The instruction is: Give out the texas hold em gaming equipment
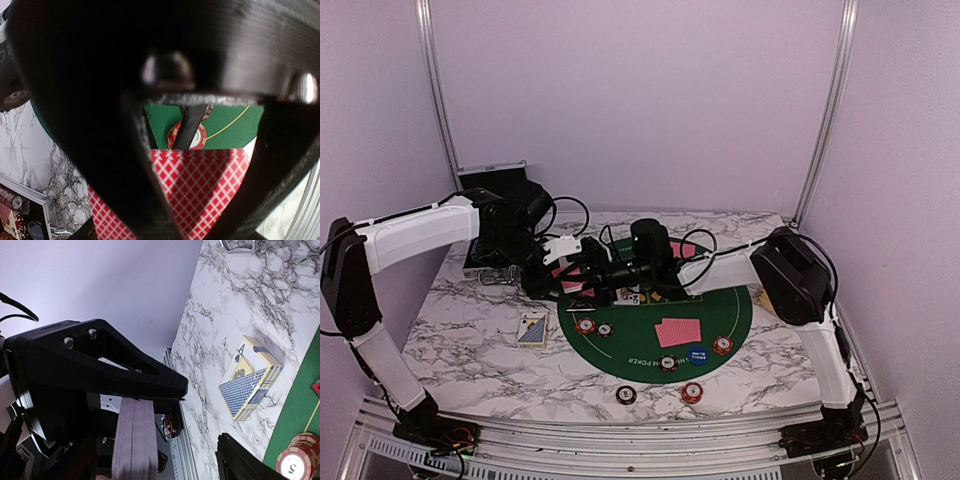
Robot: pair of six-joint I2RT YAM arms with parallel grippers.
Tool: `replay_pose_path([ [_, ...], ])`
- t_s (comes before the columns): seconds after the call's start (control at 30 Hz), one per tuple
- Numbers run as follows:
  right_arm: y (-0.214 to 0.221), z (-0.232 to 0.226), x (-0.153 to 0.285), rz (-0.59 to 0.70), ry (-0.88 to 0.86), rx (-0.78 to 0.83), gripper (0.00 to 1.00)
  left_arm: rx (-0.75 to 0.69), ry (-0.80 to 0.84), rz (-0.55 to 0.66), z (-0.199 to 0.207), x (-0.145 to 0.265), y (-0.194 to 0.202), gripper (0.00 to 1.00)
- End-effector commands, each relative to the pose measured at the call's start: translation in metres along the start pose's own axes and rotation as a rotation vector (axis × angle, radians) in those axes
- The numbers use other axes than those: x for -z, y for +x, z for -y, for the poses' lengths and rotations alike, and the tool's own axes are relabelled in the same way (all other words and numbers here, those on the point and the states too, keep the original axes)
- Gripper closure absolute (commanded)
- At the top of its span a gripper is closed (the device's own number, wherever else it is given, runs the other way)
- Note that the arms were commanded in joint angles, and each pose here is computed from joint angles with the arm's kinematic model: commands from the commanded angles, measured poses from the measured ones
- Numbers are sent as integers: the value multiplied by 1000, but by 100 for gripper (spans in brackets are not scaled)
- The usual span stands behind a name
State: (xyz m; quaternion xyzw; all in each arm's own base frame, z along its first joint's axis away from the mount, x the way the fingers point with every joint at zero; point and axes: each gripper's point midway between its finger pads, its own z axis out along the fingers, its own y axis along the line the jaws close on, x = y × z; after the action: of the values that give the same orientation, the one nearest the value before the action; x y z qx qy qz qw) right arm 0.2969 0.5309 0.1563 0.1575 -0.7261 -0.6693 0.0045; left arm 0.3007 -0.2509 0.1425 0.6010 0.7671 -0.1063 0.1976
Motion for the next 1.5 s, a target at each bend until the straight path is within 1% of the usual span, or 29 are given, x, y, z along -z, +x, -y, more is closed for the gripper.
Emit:
replay_pose_path([
  [0.0, -7, -14, -12, -6, -43, 34, 21, -1, 24, 21, 3, 3, -10, 100],
  [0.33, -13, 1, -19, -12, -19, 15, 22, -3, 23, 16, 4, 3, -8, 100],
  [0.6, -17, 17, -2, 7, 34, -10, 27, -9, 12, 17, 3, 6, -8, 100],
  [0.73, -17, 21, 8, 13, 59, -10, 35, -11, 9, 15, 3, 6, -8, 100],
  [0.83, -15, 20, 13, 12, 63, -10, 38, -11, 9, 16, 3, 6, -8, 100],
  [1.13, -15, 12, 23, 15, 75, 12, 41, -7, 5, 15, 2, 7, -7, 100],
  [1.3, -16, 1, 29, 20, 65, 31, 41, -7, 2, 12, 2, 7, -6, 100],
  [1.47, -15, -12, 34, 24, 43, 44, 39, -6, 1, 8, 2, 7, -5, 100],
])
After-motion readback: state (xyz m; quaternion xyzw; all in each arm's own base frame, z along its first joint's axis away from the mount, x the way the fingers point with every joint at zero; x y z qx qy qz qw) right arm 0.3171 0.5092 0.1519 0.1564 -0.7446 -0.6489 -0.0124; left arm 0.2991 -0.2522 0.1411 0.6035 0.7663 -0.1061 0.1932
